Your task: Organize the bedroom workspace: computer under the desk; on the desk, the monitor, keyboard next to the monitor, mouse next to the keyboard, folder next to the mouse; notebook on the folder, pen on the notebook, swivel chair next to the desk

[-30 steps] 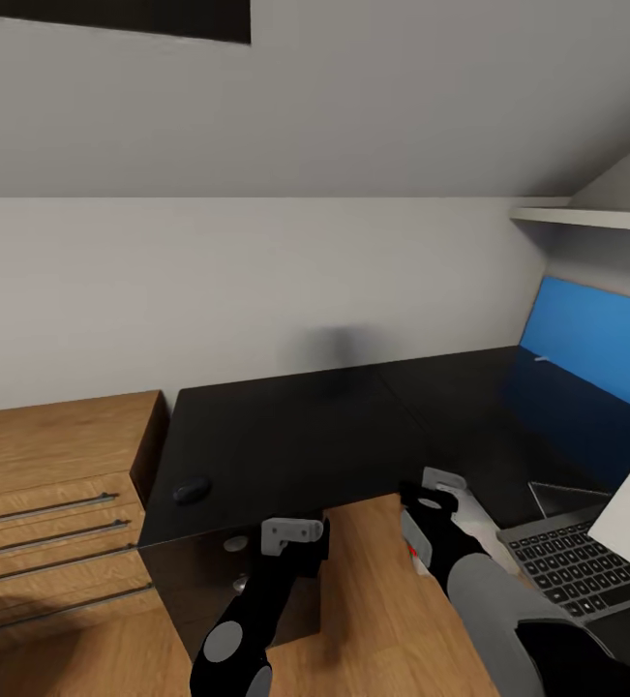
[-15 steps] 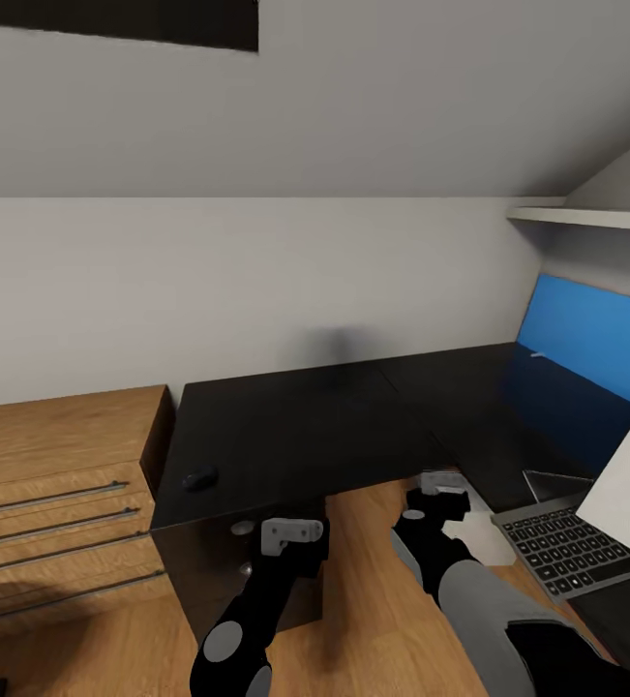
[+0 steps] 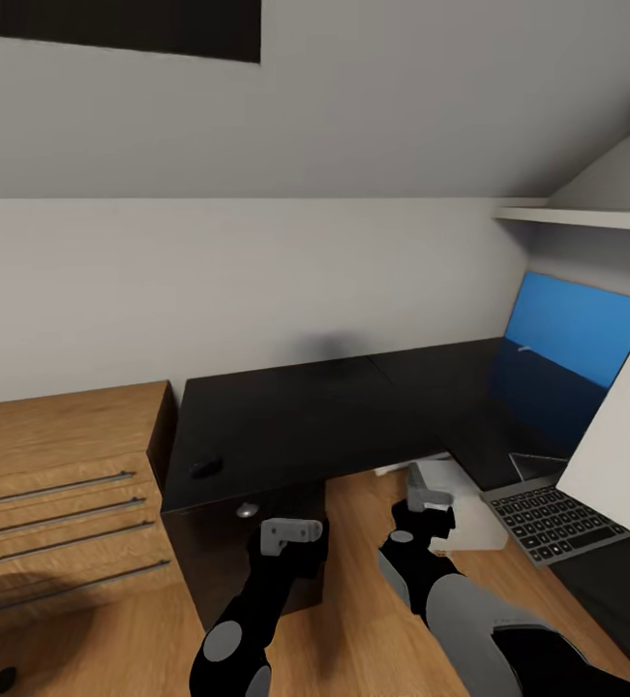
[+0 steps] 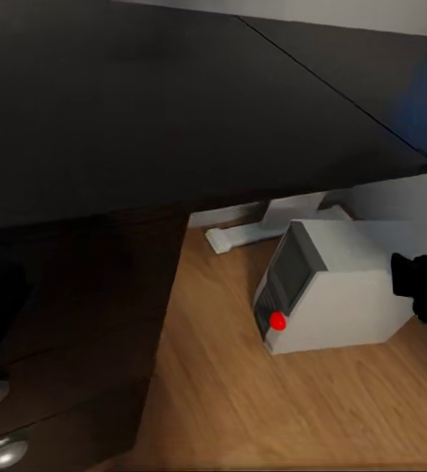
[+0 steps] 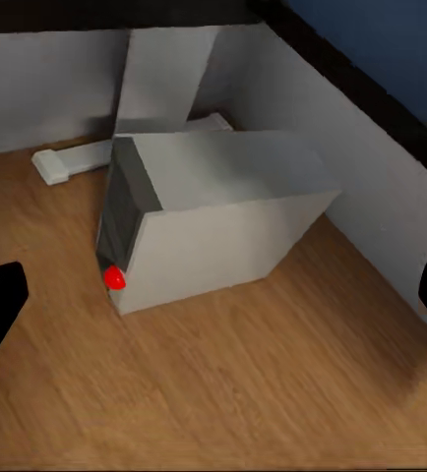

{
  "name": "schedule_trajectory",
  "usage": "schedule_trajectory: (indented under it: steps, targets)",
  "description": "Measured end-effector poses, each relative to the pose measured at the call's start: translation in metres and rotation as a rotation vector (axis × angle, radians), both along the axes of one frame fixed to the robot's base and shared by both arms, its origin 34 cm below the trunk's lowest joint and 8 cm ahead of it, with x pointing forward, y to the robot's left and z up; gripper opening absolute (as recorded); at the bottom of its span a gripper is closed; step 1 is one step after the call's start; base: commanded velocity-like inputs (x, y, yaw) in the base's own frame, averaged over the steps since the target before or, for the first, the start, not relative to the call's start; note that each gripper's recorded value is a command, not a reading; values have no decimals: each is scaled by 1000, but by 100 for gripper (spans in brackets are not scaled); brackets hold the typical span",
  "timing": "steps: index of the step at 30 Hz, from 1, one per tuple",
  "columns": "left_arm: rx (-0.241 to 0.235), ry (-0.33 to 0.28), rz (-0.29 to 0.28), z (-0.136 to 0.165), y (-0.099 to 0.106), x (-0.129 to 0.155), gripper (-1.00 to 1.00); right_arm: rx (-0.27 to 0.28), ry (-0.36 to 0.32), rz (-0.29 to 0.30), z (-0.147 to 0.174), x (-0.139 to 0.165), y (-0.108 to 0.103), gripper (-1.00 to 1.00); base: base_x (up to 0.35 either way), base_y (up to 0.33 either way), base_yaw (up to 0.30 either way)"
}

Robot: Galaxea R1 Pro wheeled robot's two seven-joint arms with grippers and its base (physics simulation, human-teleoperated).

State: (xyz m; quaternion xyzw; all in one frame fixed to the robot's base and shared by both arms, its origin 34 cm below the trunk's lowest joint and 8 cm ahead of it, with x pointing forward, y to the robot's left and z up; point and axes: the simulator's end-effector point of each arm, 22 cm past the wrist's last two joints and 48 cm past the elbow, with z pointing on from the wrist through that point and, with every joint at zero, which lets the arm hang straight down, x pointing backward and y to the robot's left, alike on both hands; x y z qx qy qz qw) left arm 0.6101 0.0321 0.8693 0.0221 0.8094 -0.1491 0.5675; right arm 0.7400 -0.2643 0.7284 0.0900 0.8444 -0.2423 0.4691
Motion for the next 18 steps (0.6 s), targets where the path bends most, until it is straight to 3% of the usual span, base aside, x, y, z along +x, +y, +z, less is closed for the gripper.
schedule_trajectory:
  steps: [1, 6, 8, 10, 12, 14, 18]
  targets:
    - [17, 18, 2, -11, 2, -1, 100, 70, 44, 88, -32, -14, 23, 100, -1, 1, -230]
    - [43, 58, 0, -33, 3, -5, 100, 137, 129, 192, -71, -43, 50, 100, -1, 0, -232]
    - [61, 93, -2, -51, 4, -9, 100, 177, 177, 240, -97, -68, 62, 100, 0, 0, -186]
    - [89, 146, -1, -78, 8, -16, 100, 208, 210, 277, -119, -94, 71, 100, 0, 0, -103]
    - [142, 262, 10, -134, 22, -32, 100, 234, 228, 311, -139, -124, 80, 100, 0, 0, -34]
    - [182, 354, 16, -176, 33, -51, 100, 233, 245, 338, -156, -153, 81, 100, 0, 0, -15]
    - [234, 474, 7, -228, 43, -83, 100, 227, 246, 372, -172, -188, 81, 100, 0, 0, -6]
